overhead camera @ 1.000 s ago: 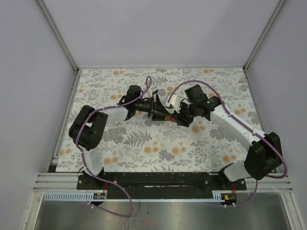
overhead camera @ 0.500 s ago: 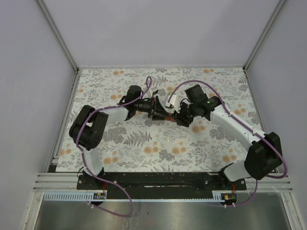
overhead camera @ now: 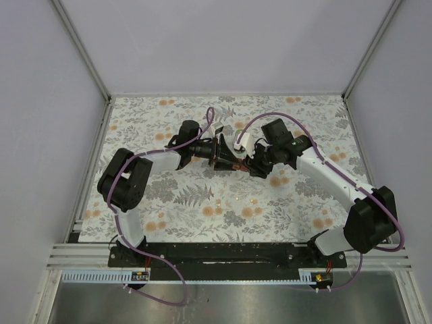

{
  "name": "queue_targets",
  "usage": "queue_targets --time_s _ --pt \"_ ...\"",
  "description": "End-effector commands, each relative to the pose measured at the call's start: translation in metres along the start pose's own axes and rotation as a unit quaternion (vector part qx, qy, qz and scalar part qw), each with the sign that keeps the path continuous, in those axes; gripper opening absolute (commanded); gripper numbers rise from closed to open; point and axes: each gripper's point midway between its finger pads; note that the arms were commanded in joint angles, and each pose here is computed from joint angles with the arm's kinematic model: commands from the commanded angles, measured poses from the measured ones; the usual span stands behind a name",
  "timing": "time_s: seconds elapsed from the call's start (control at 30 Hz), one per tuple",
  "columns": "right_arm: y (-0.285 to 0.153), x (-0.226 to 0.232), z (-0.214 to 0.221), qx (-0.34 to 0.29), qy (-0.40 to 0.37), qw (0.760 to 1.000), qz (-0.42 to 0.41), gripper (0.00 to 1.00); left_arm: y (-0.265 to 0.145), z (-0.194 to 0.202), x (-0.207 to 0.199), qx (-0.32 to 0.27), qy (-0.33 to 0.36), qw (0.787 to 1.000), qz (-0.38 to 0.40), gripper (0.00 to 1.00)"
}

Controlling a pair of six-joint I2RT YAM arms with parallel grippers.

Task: Sort the pills into containers
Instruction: Close the pill container at the center of the board.

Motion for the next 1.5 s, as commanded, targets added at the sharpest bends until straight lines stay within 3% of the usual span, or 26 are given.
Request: queue_targets --time_s 0.0,0.4,0.47,0.53,0.57,1.1,1.17,1.47 --pt "-0.012 -0.009 -0.015 -0.022 0.001 1.0 0.016 0.0 -0.004 0.004 -0.024 0.004 0.052 0.998 0.021 0.54" --pt "-0.013 -0.009 -0.016 -0.028 0.011 1.0 0.009 0.0 -0.003 0.004 -0.018 0.003 0.048 0.999 0.016 0.33" --pt "-0.013 -0.008 -0.017 -0.029 0.012 0.999 0.004 0.0 -0.002 0.004 -0.017 0.004 0.049 0.999 0.015 0.24" --pt "-0.013 -0.006 -0.017 -0.029 0.015 0.999 0.0 0.0 0.0 0.004 -0.016 0.004 0.048 0.999 0.014 0.05" --pt "-0.014 -0.006 -0.018 -0.031 0.015 0.999 0.0 0.0 0.0 0.004 -0.017 0.004 0.048 0.999 0.013 0.0" --pt "-0.015 -0.003 -0.02 -0.037 0.019 0.999 -0.006 0.0 0.002 0.011 -0.024 0.007 0.098 0.995 -0.024 0.02" --pt "-0.016 -0.002 -0.021 -0.038 0.017 0.999 -0.007 0.0 0.002 0.011 -0.024 0.009 0.098 0.995 -0.025 0.2" --pt "-0.016 -0.001 -0.02 -0.04 0.018 0.999 -0.007 0.0 0.004 0.01 -0.021 0.011 0.088 0.996 -0.022 0.5"
Point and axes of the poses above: each gripper's point midway between its finger pads, its own y axis out along the fingers, its own x axis along the line the jaws close on, z = x × y, and after that the axes turned 2 degrees about -y, right-handed
